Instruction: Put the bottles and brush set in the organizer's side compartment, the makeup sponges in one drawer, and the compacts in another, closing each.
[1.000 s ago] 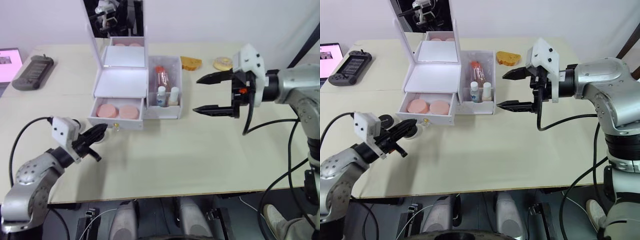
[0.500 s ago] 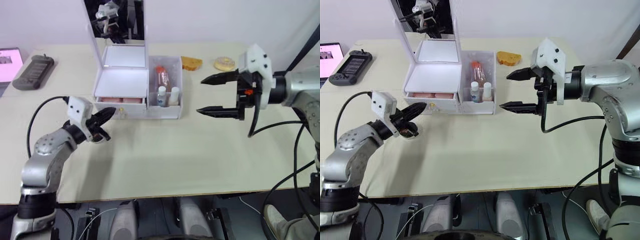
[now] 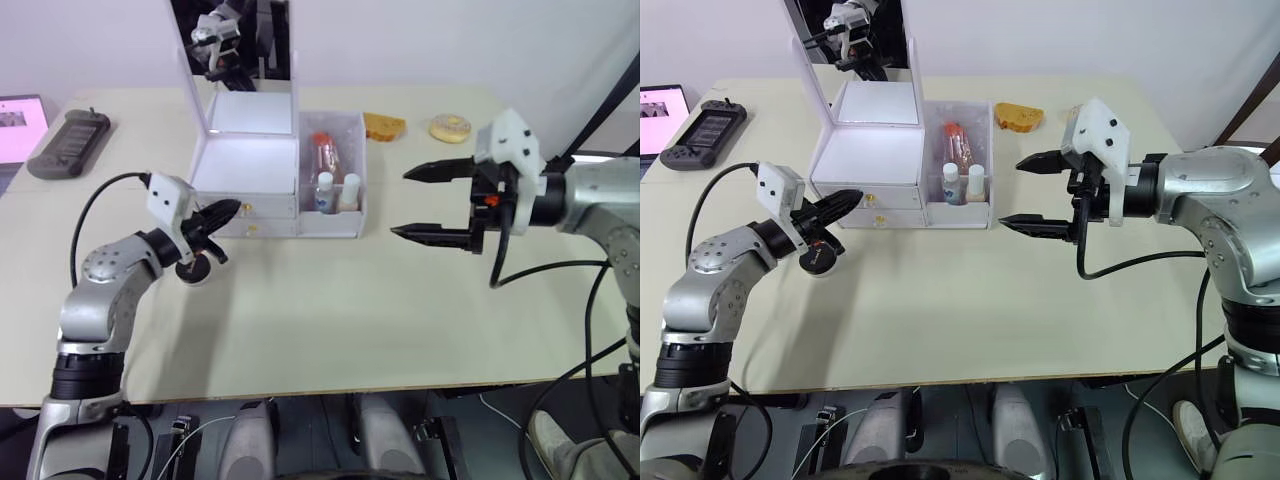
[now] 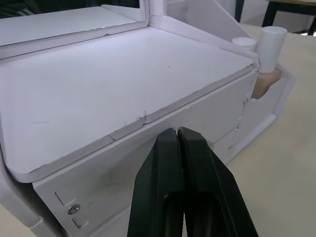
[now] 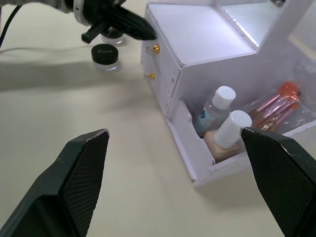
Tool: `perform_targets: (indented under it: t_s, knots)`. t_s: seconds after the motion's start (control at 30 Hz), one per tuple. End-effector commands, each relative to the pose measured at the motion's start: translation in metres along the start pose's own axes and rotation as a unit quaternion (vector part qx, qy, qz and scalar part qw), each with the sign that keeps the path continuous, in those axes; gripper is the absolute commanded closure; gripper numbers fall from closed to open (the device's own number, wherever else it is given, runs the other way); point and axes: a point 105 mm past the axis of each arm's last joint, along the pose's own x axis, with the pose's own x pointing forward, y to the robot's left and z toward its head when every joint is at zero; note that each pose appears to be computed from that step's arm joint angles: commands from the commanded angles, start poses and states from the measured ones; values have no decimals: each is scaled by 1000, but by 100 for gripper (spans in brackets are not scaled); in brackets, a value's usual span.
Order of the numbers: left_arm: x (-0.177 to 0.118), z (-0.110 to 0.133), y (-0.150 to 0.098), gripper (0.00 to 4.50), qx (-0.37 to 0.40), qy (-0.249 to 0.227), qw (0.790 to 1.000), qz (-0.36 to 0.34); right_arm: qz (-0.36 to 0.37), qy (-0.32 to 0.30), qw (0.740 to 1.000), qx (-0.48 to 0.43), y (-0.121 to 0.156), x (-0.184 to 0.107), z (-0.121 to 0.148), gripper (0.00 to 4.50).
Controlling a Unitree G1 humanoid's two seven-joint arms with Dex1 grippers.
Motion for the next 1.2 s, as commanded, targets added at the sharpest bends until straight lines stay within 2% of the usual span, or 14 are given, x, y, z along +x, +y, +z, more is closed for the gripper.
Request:
perform_targets:
  t_s: [0.03,0.2,0.33,0.57,0.67,0.8,0.9,1.0,1.2]
  knots:
    - [7,9,-2,440,16,-12,1000,-16,-21,-33,999,-26,-2,-3,13,0]
    - [0,5,-4,440,-1,2,999,-37,-11,-66,998,16,2,1,9,0]
    - [-34,18,-3,440,-19,-13,998,-60,48,-50,994,85,18,-8,-4,0]
    - [-83,23,-5,440,-37,-3,998,-48,47,-34,991,119,13,-23,-20,0]
    - [-104,18,-2,357,-35,14,999,-19,46,-34,992,114,13,-31,-27,0]
    - [-135,9,7,152,-25,14,999,35,21,-43,993,111,7,-43,-38,0]
    - [-161,-7,23,5,-18,30,994,100,-16,-36,993,113,0,-57,-59,0]
    - [-179,-20,29,5,-20,41,991,126,-44,-42,990,127,-4,-69,-74,0]
    - [-201,-29,43,5,-23,46,986,160,-81,-32,986,142,-5,-83,-97,0]
